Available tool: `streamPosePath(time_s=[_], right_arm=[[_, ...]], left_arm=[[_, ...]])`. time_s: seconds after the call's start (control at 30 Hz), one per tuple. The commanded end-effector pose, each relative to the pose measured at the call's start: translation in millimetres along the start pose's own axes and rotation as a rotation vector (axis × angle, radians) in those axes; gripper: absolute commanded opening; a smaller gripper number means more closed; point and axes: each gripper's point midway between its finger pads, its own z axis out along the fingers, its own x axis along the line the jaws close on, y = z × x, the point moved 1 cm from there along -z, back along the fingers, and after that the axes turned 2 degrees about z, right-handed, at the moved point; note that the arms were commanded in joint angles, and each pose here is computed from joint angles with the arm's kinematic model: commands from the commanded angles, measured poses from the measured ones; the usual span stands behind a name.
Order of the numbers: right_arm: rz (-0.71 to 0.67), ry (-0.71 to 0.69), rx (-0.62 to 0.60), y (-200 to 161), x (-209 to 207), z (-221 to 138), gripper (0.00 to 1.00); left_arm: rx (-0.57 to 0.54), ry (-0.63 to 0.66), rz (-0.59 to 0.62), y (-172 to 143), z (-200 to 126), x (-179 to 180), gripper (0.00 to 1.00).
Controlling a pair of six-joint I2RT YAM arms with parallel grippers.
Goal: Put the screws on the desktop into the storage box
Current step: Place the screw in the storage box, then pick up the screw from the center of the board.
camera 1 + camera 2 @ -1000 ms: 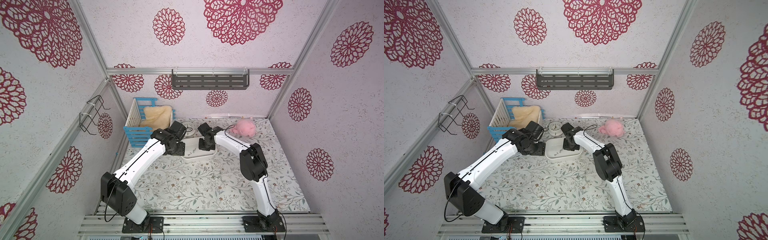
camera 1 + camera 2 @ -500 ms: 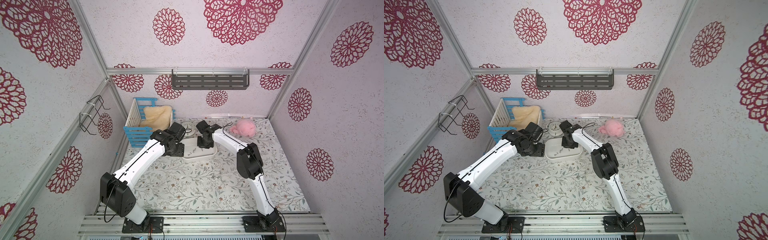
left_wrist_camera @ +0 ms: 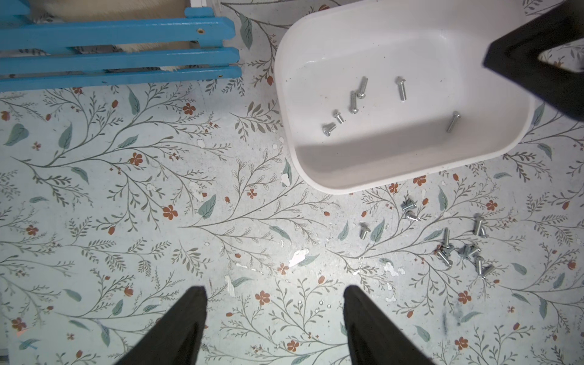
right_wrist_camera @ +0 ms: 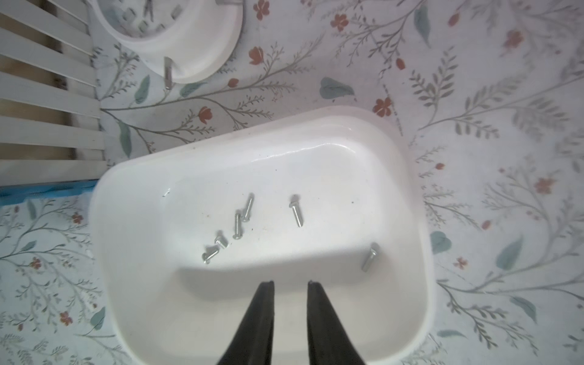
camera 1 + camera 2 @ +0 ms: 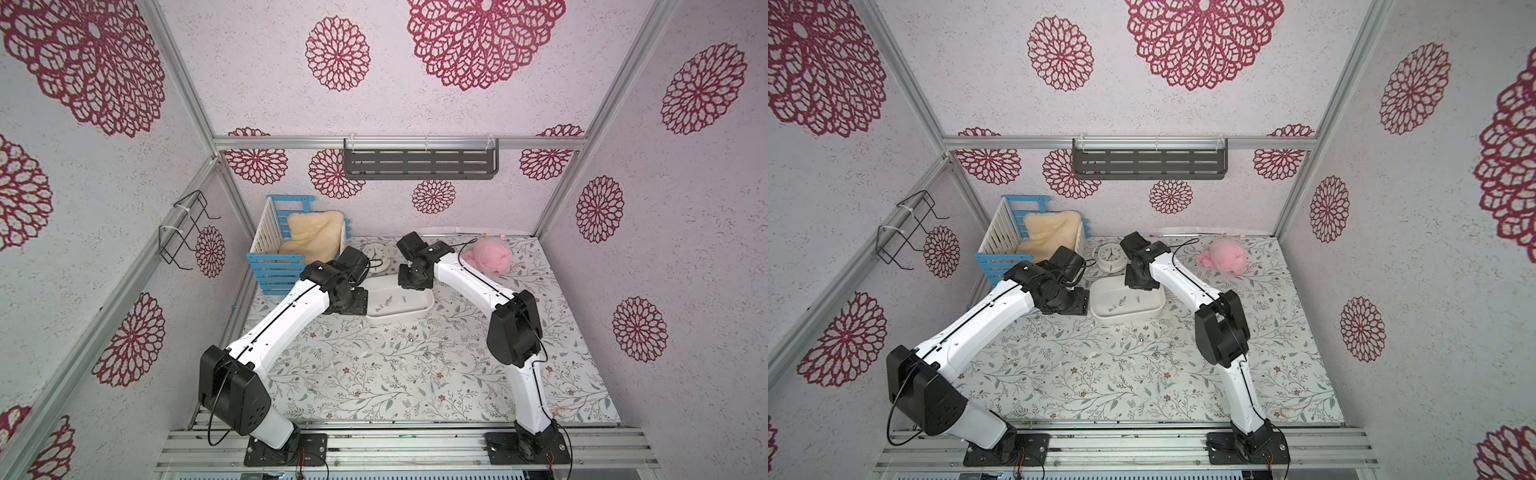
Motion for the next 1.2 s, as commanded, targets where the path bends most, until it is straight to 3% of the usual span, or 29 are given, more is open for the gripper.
streamPosePath(time_s=[0.0, 0.3, 0.57, 1.17], right_arm=[[0.032, 0.047, -0.124, 13.3, 4.0, -53.4, 0.24], [0.087, 0.102, -0.182, -18.3, -12.7, -87.9, 0.25], [0.161, 0.103, -0.167, -55.5, -42.5, -88.6, 0.25], [0.196, 0.038, -0.132, -92.3, -82.1, -88.6, 0.26]], left_arm=[[-0.026, -0.029, -0.014, 0.4, -5.3, -5.1, 0.73], [0.007, -0.059, 0.011, -15.9, -3.5, -14.9, 0.73], [0.052, -0.066, 0.054, -31.3, 5.4, -23.6, 0.73], [0.112, -0.140, 0.110, -44.1, 28.2, -71.5, 0.65]])
